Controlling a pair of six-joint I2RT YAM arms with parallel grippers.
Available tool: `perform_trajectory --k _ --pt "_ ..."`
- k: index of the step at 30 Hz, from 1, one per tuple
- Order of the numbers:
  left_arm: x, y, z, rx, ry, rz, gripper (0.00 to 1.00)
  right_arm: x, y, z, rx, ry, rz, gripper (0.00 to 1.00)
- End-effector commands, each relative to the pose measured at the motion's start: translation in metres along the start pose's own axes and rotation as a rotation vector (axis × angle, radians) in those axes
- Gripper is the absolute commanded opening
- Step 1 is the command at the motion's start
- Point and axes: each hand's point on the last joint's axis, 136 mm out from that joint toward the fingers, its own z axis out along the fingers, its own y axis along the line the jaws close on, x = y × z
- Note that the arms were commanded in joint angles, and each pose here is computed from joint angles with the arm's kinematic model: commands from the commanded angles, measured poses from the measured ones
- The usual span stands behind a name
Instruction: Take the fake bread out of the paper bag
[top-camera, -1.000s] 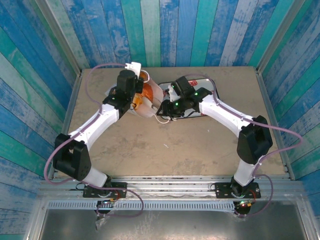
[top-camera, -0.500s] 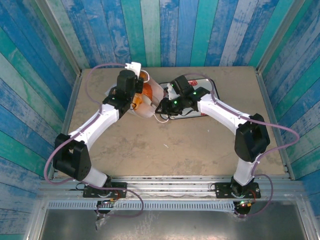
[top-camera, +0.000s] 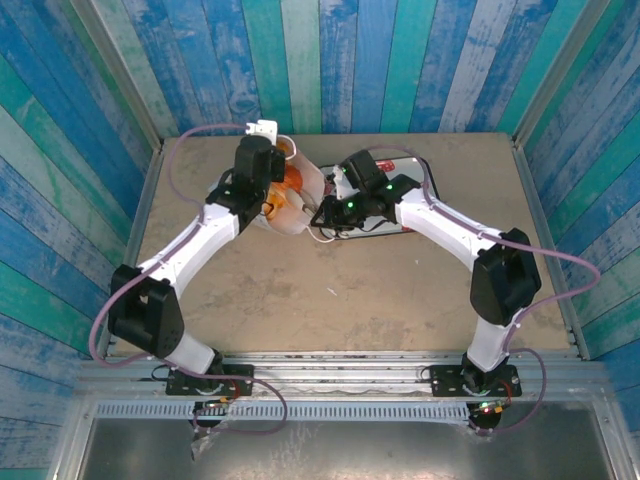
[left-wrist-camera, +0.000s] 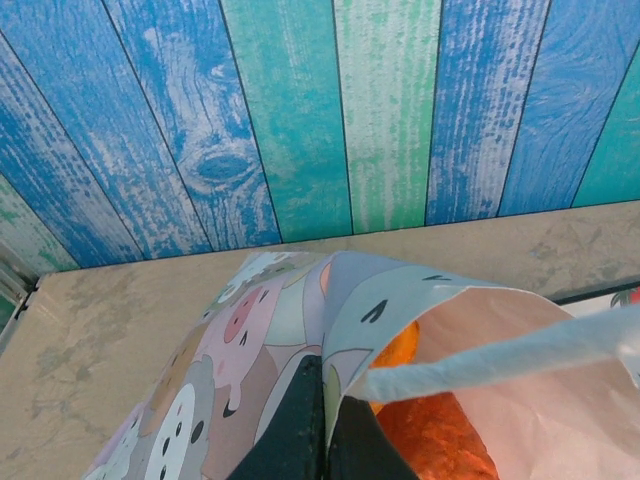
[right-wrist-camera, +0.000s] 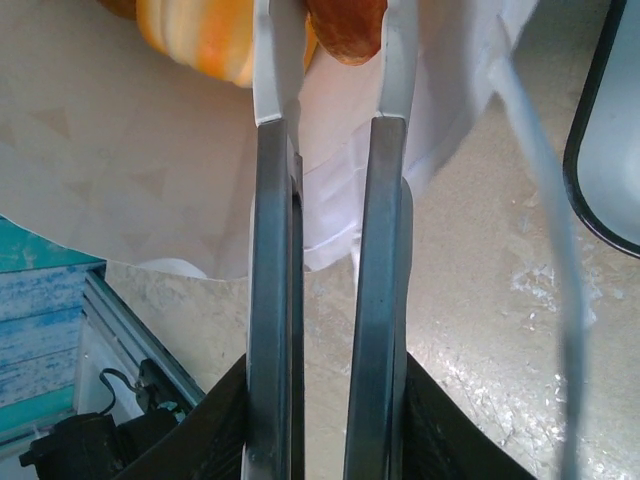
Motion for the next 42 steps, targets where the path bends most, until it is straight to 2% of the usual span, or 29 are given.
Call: perform_trajectory --k 1,11,18,27,37,42 --pt "-0.013 -0.002 0.01 -0.032 -0.017 -0.051 0.0 0.0 0.023 -0.022 -0.018 -0.044 -0.084 0.18" --pt "-0.008 0.004 0.015 -0.073 0.003 -0.071 0.0 0.016 0.026 -0.056 0.03 -0.076 -0.129 0.15" --pt "-0.009 0.001 0.013 -0.052 -0.004 -0.069 0.01 0.028 0.019 -0.094 0.105 -0.12 -0.154 0.15" --pt "-0.013 -0.001 0.017 -0.053 0.008 -0.08 0.01 0.042 0.023 -0.148 0.133 -0.217 -0.226 0.15" --pt "-0.012 -0.004 0.014 -0.025 0.021 -0.065 0.0 0.035 -0.023 -0.2 0.256 -0.339 -0.149 0.16" --pt "-0.007 -0.003 0.013 -0.027 0.046 -0.038 0.0 0.021 -0.058 -0.205 0.332 -0.346 -0.119 0.17"
